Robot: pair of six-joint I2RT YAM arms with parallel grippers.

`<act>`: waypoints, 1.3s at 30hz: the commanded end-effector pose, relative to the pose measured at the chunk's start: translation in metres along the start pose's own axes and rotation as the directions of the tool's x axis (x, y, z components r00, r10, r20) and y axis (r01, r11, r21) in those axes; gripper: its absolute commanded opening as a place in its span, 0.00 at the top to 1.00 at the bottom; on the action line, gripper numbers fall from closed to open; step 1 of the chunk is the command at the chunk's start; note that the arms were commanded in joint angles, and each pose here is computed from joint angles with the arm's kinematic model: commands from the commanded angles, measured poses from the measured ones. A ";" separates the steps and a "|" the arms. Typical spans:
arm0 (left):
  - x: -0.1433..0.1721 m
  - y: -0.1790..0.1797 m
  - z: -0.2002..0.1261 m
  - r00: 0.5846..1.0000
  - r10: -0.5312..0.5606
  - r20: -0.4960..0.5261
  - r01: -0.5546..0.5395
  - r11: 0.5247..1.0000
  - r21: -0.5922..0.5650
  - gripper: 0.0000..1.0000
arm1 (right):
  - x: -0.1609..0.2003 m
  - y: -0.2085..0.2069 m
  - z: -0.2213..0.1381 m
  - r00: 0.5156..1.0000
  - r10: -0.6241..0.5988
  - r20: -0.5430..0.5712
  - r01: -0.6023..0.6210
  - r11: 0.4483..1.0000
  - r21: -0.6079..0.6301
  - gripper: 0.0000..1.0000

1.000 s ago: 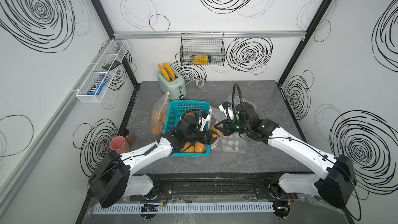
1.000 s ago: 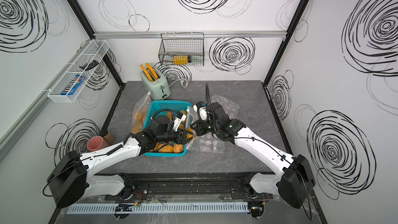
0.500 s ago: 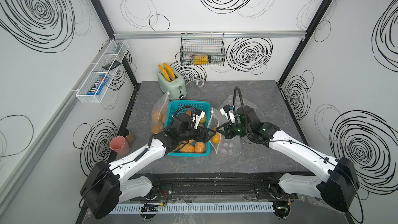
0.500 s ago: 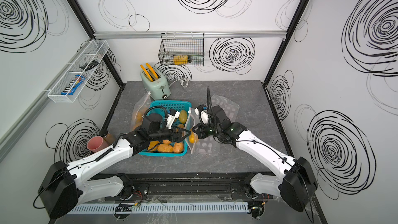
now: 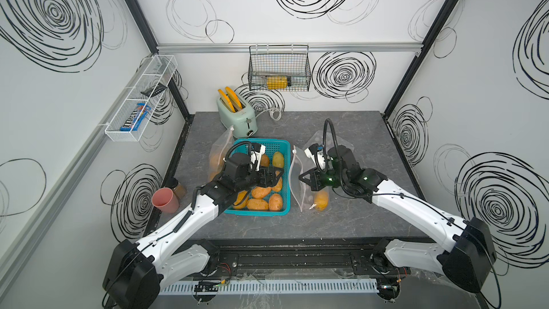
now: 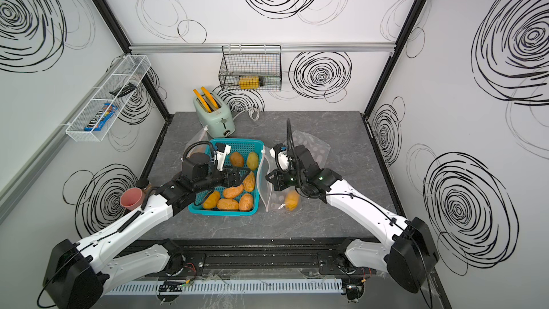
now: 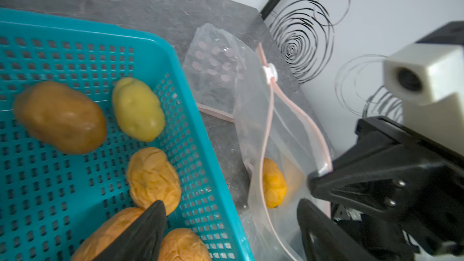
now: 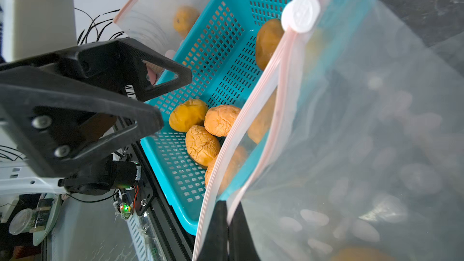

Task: Put the potatoes into a zipper bag and zip it
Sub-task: Place the potato into the zipper food storage bag, then pick up the potato from the basket.

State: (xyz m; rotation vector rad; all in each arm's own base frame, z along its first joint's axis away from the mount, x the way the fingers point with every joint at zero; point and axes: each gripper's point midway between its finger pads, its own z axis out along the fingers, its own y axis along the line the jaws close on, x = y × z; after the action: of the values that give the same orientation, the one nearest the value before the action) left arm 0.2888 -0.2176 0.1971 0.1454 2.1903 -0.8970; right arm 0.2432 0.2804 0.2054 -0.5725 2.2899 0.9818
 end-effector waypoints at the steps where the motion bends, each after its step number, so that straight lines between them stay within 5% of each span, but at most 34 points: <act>1: -0.005 0.037 0.011 0.997 -0.036 0.069 0.047 0.985 -0.164 0.14 | -0.009 -0.001 -0.009 0.999 -0.020 0.042 0.020 1.000 0.003 1.00; 10: -0.037 0.096 0.031 0.973 -0.039 0.226 0.131 0.905 -0.405 0.10 | 0.000 -0.004 -0.005 1.000 -0.006 0.021 0.006 1.000 -0.005 1.00; 24: -0.040 0.154 0.104 0.979 -0.114 0.169 0.182 0.860 -0.477 0.08 | 0.003 0.001 0.006 1.000 -0.004 -0.009 0.004 1.000 -0.015 1.00; 39: -0.021 0.188 0.133 0.990 -0.126 0.070 0.143 0.811 -0.567 0.23 | 0.005 -0.004 0.008 1.000 -0.010 -0.019 0.010 1.000 0.013 1.00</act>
State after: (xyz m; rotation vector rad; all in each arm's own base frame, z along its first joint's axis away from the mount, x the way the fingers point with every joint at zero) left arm 0.4427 -0.1623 0.0401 -0.3107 2.3808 -0.2882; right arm 0.2415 0.2800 0.1910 -0.5774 2.3224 0.9694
